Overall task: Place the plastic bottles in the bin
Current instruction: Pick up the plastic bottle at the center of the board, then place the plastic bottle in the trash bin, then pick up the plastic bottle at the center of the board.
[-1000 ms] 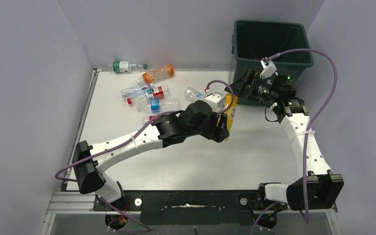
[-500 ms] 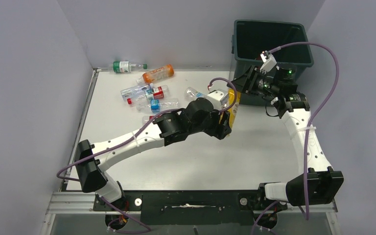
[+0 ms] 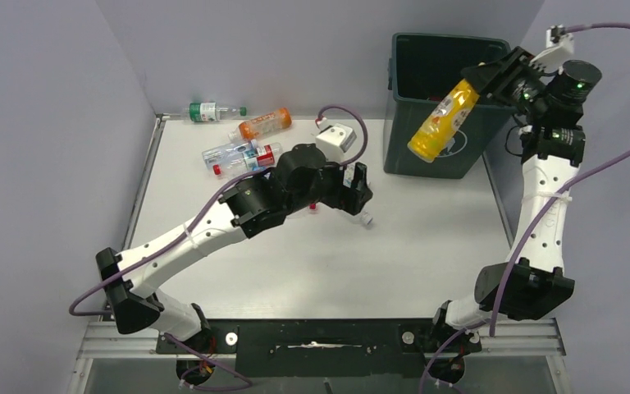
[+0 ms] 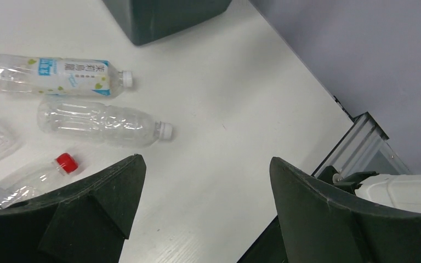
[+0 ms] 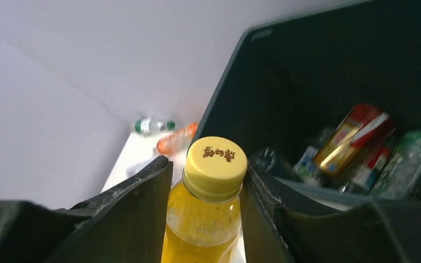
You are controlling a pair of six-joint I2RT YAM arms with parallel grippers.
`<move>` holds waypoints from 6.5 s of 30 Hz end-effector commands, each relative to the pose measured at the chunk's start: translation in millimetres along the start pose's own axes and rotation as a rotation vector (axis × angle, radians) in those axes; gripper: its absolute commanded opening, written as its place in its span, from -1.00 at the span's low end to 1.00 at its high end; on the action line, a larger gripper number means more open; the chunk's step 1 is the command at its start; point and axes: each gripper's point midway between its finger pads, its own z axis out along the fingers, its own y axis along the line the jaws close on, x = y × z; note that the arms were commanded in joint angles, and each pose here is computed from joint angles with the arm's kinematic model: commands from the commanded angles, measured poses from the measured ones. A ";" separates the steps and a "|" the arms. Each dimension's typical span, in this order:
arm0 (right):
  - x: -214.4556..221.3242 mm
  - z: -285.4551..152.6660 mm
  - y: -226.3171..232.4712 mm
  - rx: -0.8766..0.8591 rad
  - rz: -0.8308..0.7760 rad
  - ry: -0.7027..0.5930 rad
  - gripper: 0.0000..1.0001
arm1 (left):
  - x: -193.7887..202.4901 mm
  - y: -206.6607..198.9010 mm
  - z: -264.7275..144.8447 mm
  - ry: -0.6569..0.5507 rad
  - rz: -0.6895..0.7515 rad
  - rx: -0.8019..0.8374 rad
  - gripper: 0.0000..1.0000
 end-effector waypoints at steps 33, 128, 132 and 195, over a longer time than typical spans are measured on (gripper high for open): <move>-145.9 74.0 -45.0 -0.101 -0.100 -0.568 -0.13 | -3.7 74.8 -34.8 -0.045 -0.034 -0.093 0.71; 288.2 -53.9 -240.0 0.638 -0.513 -0.104 0.96 | 76.8 137.2 8.3 0.013 -0.087 -0.336 0.73; 288.0 -53.7 -239.9 0.638 -0.513 -0.105 0.96 | 78.4 138.9 20.7 0.029 -0.065 -0.343 0.73; 246.2 -39.5 -191.4 0.522 -0.589 -0.099 0.96 | 36.1 144.6 -105.7 -0.087 -0.142 -0.434 0.74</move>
